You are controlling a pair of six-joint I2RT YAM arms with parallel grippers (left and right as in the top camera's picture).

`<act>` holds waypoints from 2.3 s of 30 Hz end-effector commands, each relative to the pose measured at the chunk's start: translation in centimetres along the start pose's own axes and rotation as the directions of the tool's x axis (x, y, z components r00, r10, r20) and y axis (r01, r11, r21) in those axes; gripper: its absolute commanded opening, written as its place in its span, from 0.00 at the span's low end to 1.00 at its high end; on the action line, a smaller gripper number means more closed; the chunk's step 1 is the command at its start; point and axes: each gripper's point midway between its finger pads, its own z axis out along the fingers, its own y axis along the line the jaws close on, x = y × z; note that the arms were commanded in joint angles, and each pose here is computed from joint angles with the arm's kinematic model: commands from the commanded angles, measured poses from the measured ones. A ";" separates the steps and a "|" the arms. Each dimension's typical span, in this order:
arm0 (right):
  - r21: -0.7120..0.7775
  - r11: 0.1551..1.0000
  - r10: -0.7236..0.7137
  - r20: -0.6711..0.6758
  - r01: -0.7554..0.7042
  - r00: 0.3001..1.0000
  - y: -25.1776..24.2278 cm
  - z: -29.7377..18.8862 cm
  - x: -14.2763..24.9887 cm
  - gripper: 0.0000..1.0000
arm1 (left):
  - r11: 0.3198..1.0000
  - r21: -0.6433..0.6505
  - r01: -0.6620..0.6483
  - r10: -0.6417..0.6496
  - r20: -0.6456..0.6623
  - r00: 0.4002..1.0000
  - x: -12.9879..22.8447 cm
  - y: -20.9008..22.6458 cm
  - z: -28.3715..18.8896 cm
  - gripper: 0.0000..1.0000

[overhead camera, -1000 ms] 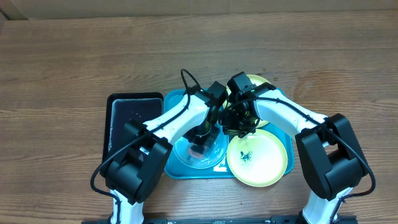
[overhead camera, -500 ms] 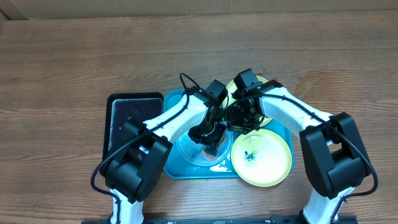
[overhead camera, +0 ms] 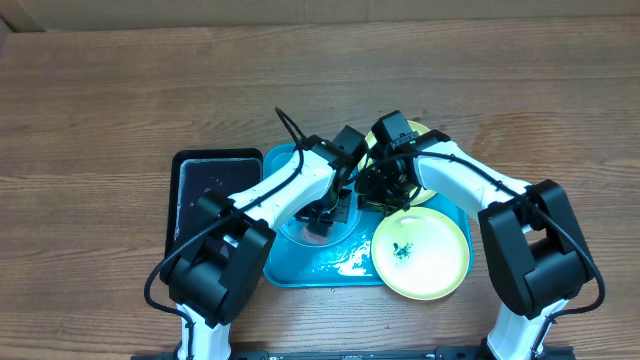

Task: Clean dirty plates on tray and stack at the side
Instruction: 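Scrub the white plate with the sponge in the left gripper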

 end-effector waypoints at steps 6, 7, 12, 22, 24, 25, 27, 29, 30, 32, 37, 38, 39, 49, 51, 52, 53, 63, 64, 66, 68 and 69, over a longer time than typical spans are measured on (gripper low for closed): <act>0.030 0.999 0.043 0.034 -0.044 0.998 -1.0 -0.6 -1.0 0.04 | 0.899 -0.405 0.169 -0.110 0.164 0.980 -1.5 8.1 0.7 0.04; 0.029 0.999 0.043 0.035 -0.044 0.998 -1.0 -0.6 -1.0 0.04 | 0.890 -0.417 0.188 -0.120 0.183 0.976 -1.7 8.4 0.5 0.04; 0.029 0.999 0.042 0.035 -0.043 0.998 -1.0 -0.6 -1.0 0.04 | 0.851 -0.459 0.256 -0.147 0.259 0.955 -2.4 9.5 -0.2 0.04; 0.029 0.999 0.042 0.035 -0.043 0.999 -1.0 -0.6 -1.0 0.04 | 0.884 -0.360 0.297 -0.198 0.287 0.937 -3.4 7.8 0.5 0.04; 0.029 0.999 0.038 0.034 -0.039 0.999 -1.0 -0.6 -1.0 0.04 | 0.910 -0.310 0.275 -0.192 0.273 0.943 -3.8 6.8 0.9 0.04; 0.029 0.999 0.038 0.034 -0.039 0.999 -1.0 -0.6 -1.0 0.04 | 0.916 -0.292 0.277 -0.195 0.278 0.940 -4.0 6.4 1.0 0.04; 0.030 0.999 0.038 0.033 -0.039 0.999 -1.0 -0.6 -1.0 0.04 | 0.924 -0.257 0.283 -0.205 0.293 0.934 -4.6 5.8 1.1 0.04; 0.031 0.999 0.040 0.031 -0.041 0.999 -1.0 -0.6 -0.9 0.04 | 0.936 -0.218 0.278 -0.207 0.299 0.931 -5.2 5.1 1.2 0.04; 0.031 0.999 0.040 0.031 -0.041 0.999 -1.0 -0.6 -0.9 0.04 | 0.955 -0.176 0.240 -0.182 0.291 0.939 -5.6 4.1 1.3 0.04; 0.033 0.999 0.040 0.029 -0.041 0.999 -1.0 -0.6 -0.9 0.04 | 0.984 -0.093 0.153 -0.123 0.271 0.955 -6.2 2.1 1.4 0.04; 0.033 0.999 0.038 0.028 -0.038 0.999 -1.0 -0.6 -0.8 0.04 | 0.996 0.017 0.084 -0.085 0.273 0.958 -7.3 -0.4 0.5 0.04; 0.033 0.999 0.038 0.028 -0.038 0.999 -1.0 -0.6 -0.8 0.04 | 0.997 0.024 0.073 -0.077 0.274 0.959 -7.4 -0.6 0.2 0.04; 0.033 0.999 0.038 0.028 -0.038 0.999 -1.0 -0.6 -0.8 0.04 | 0.998 0.040 0.044 -0.053 0.272 0.961 -7.6 -1.1 -0.1 0.04; 0.032 0.999 0.037 0.028 -0.038 0.999 -1.0 -0.6 -0.8 0.04 | 0.991 -0.092 0.100 -0.067 0.307 0.949 -9.4 1.8 -6.2 0.04; 0.032 0.999 0.037 0.028 -0.038 0.999 -1.0 -0.6 -0.8 0.04 | 0.979 -0.134 0.150 -0.104 0.303 0.947 -9.3 3.3 -8.0 0.04; 0.033 0.999 0.034 0.028 -0.035 0.999 -1.0 -0.6 -0.8 0.04 | 0.974 -0.146 0.174 -0.125 0.294 0.948 -9.1 4.1 -8.9 0.04; 0.033 0.999 0.032 0.028 -0.033 0.999 -1.0 -0.6 -0.8 0.04 | 0.971 -0.151 0.183 -0.135 0.281 0.950 -9.0 4.6 -9.6 0.04; 0.036 0.997 -0.068 0.025 0.067 0.997 -1.0 -0.6 -0.8 0.04 | 0.946 -0.195 0.260 -0.235 0.139 0.962 -4.7 10.8 -13.6 0.05; 0.035 0.996 -0.088 0.024 0.087 0.996 -1.0 -0.6 -0.8 0.04 | 0.943 -0.189 0.275 -0.252 0.141 0.958 -4.5 11.5 -14.1 0.05; 0.036 0.992 -0.121 0.024 0.120 0.992 -0.9 -0.7 -0.9 0.04 | 0.941 -0.169 0.295 -0.272 0.143 0.952 -4.1 12.6 -14.8 0.04; 0.038 0.988 -0.149 0.018 0.148 0.989 -0.7 -0.9 -0.8 0.04 | 0.936 -0.145 0.319 -0.300 0.142 0.943 -3.6 13.9 -15.3 0.04; 0.039 0.986 -0.160 0.016 0.159 0.987 -0.6 -1.1 -0.8 0.04 | 0.935 -0.136 0.327 -0.309 0.139 0.941 -3.3 14.4 -15.4 0.04</act>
